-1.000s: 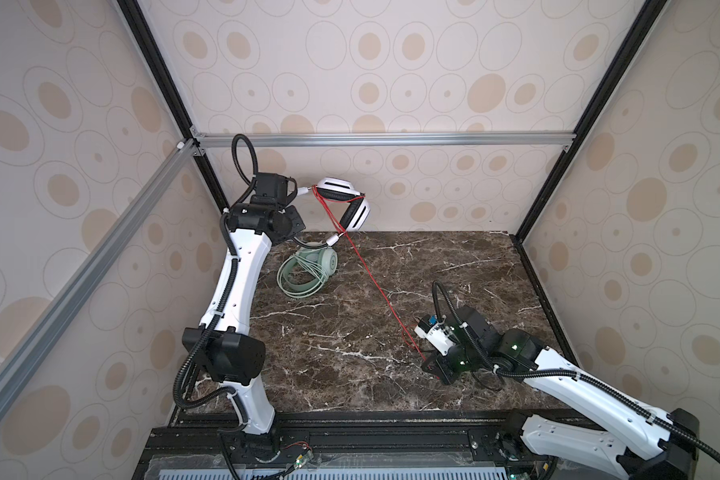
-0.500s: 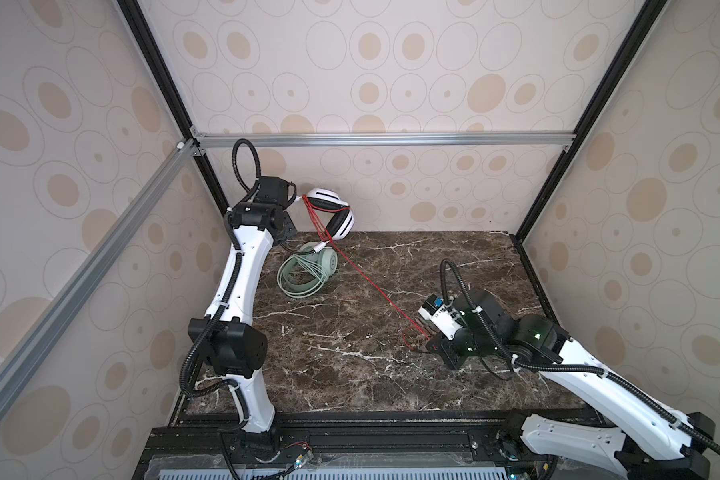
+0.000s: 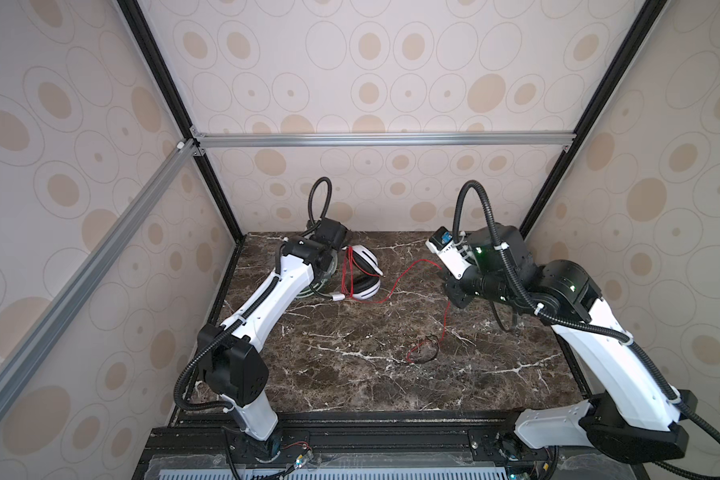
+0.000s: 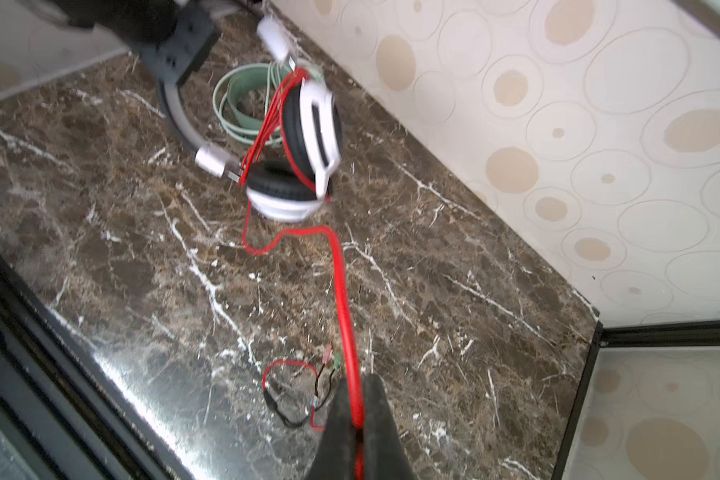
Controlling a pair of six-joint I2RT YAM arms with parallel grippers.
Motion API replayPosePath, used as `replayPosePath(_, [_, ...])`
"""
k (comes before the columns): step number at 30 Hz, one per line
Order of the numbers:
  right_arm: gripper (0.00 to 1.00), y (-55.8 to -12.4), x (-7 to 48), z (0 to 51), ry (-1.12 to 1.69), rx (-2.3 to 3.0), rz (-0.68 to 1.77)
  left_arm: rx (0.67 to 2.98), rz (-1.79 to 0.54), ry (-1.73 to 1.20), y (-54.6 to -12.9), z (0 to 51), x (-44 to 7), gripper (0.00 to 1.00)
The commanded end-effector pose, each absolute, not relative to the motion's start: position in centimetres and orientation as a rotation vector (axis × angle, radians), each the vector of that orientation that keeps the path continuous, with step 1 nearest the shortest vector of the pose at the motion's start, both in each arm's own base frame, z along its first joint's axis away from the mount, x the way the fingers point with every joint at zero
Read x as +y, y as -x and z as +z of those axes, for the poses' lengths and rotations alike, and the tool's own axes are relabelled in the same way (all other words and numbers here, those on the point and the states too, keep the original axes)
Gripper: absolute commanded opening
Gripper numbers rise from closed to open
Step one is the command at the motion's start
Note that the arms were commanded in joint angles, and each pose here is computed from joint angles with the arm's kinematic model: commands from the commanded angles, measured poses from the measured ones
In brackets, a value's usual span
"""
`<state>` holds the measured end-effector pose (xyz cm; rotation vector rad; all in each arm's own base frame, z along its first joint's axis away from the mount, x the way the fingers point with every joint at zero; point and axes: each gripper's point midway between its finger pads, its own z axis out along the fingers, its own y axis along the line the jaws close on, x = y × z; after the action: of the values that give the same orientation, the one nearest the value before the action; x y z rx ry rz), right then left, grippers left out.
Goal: Wrap the headphones
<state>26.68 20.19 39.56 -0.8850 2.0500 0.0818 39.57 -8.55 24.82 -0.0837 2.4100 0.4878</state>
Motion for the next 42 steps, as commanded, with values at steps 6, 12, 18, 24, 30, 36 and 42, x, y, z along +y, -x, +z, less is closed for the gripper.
replayPosePath(6, [0.0,-32.6,22.3,42.2,0.843,2.016,0.208,2.314,0.416,-0.087,-36.0,25.3,-12.8,0.0])
replayPosePath(12, [0.0,-37.7,23.4,41.4,0.753,2.061,0.404,2.329,0.16,-0.25,-32.6,23.3,-16.9,0.0])
replayPosePath(18, [0.0,-41.7,24.8,39.1,0.703,2.112,0.555,2.322,-0.069,-0.411,-29.9,23.1,-20.8,0.0])
replayPosePath(24, [0.0,-43.9,26.1,35.8,0.685,2.173,0.637,2.287,-0.293,-0.506,-28.1,24.4,-23.5,0.0])
replayPosePath(30, [0.0,-45.0,26.6,29.2,0.636,2.311,0.753,2.211,-0.438,-0.537,-27.2,27.5,-24.8,0.0])
replayPosePath(36, [0.0,-43.4,28.2,23.4,0.601,2.372,0.982,2.128,-0.476,-0.454,-27.9,32.2,-24.3,0.0])
replayPosePath(42, [0.15,-40.9,29.1,20.6,0.549,2.332,1.232,2.058,-0.469,-0.272,-30.5,38.0,-21.8,0.0])
